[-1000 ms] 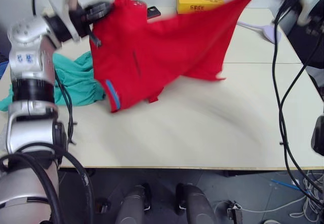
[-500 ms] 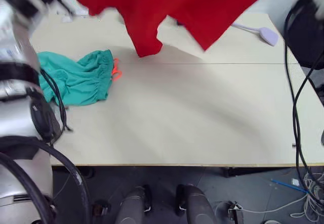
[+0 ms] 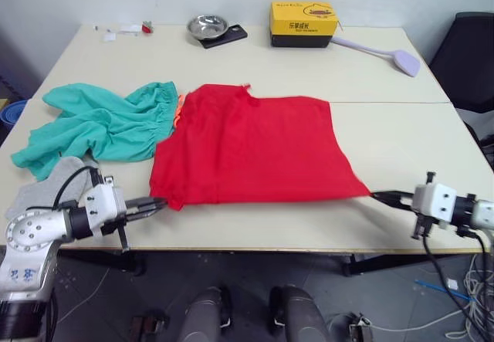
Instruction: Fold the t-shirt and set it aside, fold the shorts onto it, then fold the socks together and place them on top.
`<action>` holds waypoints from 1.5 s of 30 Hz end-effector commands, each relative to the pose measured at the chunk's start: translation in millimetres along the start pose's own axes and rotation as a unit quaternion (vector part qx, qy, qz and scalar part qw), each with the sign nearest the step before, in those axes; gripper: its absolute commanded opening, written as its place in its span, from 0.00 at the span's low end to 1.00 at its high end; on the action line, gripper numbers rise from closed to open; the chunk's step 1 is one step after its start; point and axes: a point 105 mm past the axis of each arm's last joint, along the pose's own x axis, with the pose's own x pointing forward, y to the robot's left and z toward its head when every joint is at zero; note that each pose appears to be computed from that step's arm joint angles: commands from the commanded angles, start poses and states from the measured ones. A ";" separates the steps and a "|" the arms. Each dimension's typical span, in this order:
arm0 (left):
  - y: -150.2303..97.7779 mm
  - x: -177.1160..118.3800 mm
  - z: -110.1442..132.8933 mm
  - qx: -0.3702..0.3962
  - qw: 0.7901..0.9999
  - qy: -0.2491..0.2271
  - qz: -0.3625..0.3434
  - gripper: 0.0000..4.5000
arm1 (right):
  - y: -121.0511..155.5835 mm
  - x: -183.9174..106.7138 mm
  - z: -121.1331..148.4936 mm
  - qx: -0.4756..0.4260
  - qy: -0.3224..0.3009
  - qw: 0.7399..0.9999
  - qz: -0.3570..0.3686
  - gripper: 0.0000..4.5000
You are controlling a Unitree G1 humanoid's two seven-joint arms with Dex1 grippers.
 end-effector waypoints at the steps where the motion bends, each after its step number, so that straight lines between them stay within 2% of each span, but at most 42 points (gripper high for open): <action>1: -15.2 -2.2 8.0 -0.003 0.999 0.013 -0.041 0.00 | 13.4 -15.2 0.3 0.054 0.019 0.997 0.057 0.01; 7: -34.4 -6.4 -4.8 -0.030 0.993 0.061 -0.094 0.00 | 33.9 -24.3 -2.5 0.143 0.068 0.980 0.119 0.01; 12: -29.5 -2.8 -0.1 -0.037 0.994 0.052 -0.090 0.00 | 42.5 -23.5 4.8 0.164 0.088 0.972 0.143 0.01; 19: -13.7 -7.2 15.5 -0.140 0.987 0.022 -0.079 0.00 | 28.7 -22.4 15.5 0.187 0.066 0.975 0.098 0.01; 23: -8.5 -17.6 13.9 -0.198 0.977 0.029 -0.074 0.00 | 21.1 -24.6 16.2 0.201 0.063 0.974 0.086 0.01; 30: 7.0 -18.9 11.9 -0.264 0.964 0.001 -0.034 0.00 | 10.1 -18.9 11.8 0.215 0.051 0.973 0.069 0.01; 37: 17.6 -12.8 2.8 -0.324 0.946 -0.008 -0.004 0.00 | -1.0 -5.5 4.3 0.220 0.047 0.974 0.037 0.01; 42: 16.1 -11.7 -14.2 -0.340 0.940 0.021 0.015 0.00 | 3.6 4.7 -8.4 0.222 0.071 0.972 0.029 0.01; 45: 16.7 -10.4 -18.6 -0.350 0.936 0.017 0.027 0.00 | -0.8 13.8 -13.4 0.215 0.074 0.974 0.005 0.01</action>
